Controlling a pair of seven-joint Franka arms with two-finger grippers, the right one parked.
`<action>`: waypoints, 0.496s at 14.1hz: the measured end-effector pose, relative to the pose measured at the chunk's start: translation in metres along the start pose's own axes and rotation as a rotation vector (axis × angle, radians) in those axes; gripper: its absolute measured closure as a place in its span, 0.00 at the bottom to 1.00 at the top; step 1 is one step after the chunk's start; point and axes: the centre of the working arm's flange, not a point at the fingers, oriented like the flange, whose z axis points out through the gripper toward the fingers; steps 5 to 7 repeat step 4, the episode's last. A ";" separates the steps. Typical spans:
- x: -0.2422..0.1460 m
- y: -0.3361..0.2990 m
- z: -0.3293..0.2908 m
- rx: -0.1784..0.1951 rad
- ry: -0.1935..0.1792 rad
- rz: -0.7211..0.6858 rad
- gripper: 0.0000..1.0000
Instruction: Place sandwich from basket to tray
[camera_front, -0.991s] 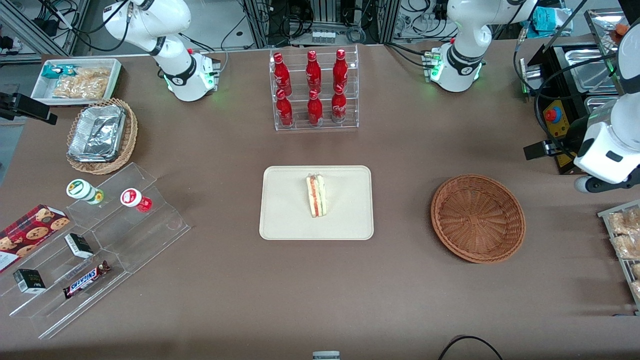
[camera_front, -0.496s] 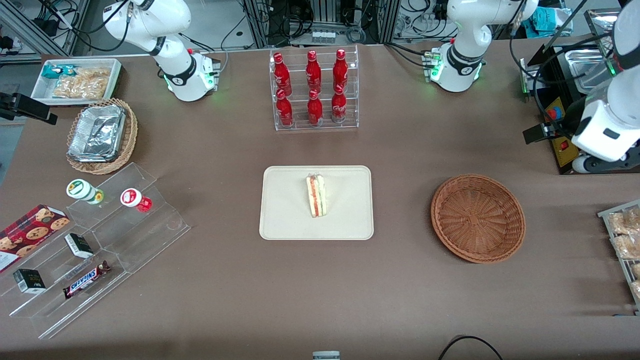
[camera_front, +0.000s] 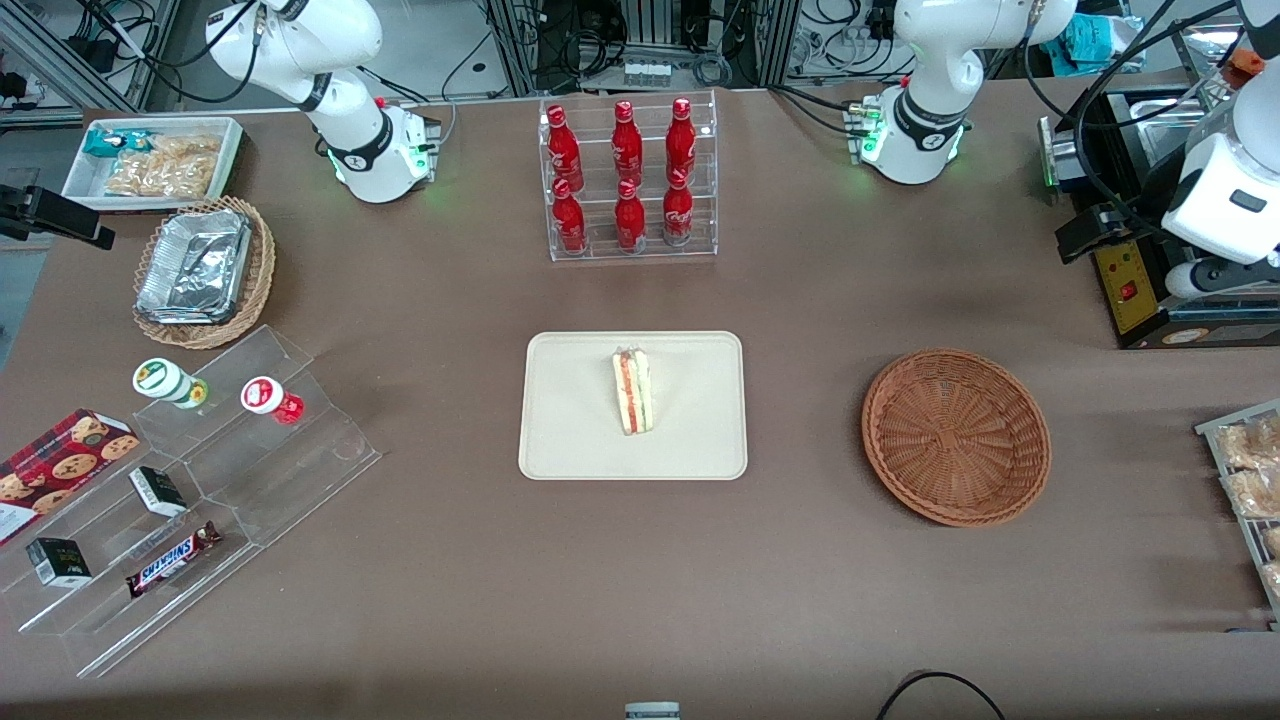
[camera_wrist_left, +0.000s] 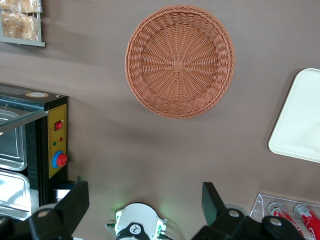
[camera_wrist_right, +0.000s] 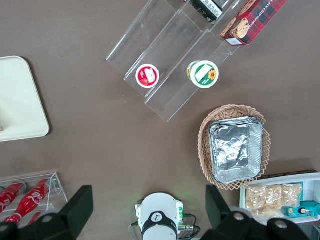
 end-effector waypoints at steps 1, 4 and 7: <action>0.000 0.000 0.000 0.000 0.002 0.000 0.00; 0.000 0.000 -0.001 -0.002 0.006 0.000 0.00; 0.000 0.000 -0.001 -0.002 0.006 0.000 0.00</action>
